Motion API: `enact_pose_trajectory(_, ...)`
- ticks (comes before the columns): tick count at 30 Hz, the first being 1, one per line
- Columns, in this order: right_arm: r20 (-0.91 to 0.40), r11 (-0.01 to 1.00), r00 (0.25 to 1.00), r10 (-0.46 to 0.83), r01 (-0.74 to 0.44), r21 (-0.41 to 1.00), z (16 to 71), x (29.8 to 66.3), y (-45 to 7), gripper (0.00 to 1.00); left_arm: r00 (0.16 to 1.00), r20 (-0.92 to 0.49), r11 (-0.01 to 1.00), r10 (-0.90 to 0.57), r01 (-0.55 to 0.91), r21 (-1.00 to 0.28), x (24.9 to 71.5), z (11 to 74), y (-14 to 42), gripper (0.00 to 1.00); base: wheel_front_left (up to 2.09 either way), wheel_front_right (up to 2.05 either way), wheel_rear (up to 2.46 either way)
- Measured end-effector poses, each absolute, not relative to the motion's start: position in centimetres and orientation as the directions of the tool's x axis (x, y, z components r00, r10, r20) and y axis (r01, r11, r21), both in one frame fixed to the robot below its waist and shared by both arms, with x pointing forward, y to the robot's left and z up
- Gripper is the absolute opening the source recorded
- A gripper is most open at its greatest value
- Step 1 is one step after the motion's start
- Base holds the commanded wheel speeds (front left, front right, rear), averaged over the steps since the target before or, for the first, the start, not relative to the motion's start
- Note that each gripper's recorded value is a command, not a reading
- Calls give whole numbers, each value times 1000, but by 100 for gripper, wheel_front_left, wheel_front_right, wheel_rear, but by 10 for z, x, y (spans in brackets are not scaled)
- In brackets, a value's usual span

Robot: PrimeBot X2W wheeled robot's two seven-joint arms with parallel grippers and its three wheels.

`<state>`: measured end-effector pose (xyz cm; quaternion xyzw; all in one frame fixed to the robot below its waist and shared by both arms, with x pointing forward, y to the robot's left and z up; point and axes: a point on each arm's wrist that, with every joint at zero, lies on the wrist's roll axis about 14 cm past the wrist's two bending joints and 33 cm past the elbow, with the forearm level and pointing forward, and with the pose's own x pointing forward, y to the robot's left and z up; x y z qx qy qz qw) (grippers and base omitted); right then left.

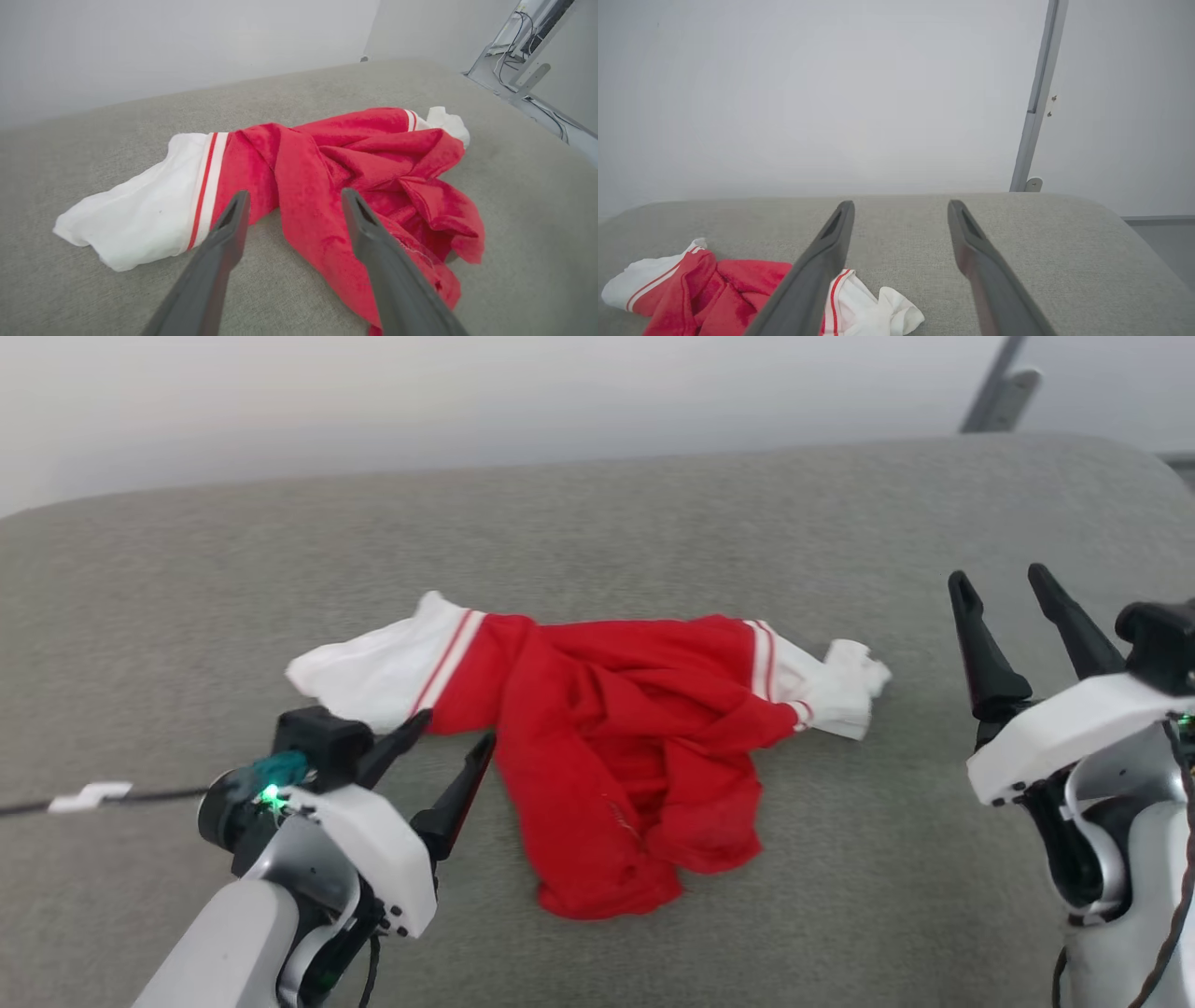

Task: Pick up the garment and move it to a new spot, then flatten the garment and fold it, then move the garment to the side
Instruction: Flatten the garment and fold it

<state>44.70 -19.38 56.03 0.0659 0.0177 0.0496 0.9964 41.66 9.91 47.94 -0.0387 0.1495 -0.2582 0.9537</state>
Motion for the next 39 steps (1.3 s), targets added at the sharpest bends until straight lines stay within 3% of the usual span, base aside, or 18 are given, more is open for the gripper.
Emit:
enact_pose_trajectory(10, 71, 991, 997, 13, -23, 129, 566, 421, -211, 100, 643, -580, 844, -500, 513, -158, 417, 415, 77, 100, 0, 0, 0)
enact_pose_trajectory(18, 68, 991, 997, -26, 16, 136, 556, 410, -220, 100, 540, -709, 849, -454, 504, -160, 411, 383, 70, 100, 0, 0, 0)
enact_pose_trajectory(20, 70, 990, 997, -24, 15, 137, 556, 409, -219, 100, 527, -723, 849, -447, 504, -157, 411, 380, 69, 0, 0, 0, 0)
enact_pose_trajectory(28, 125, 989, 992, -3, -16, 147, 565, 413, -209, 100, 542, -727, 869, -422, 471, -152, 411, 380, 82, 0, 0, 0, 0)
enact_pose_trajectory(39, 197, 993, 980, 26, -48, 111, 581, 417, -202, 100, 636, -709, 945, -304, 296, -140, 395, 389, 135, 0, 0, 0, 0)
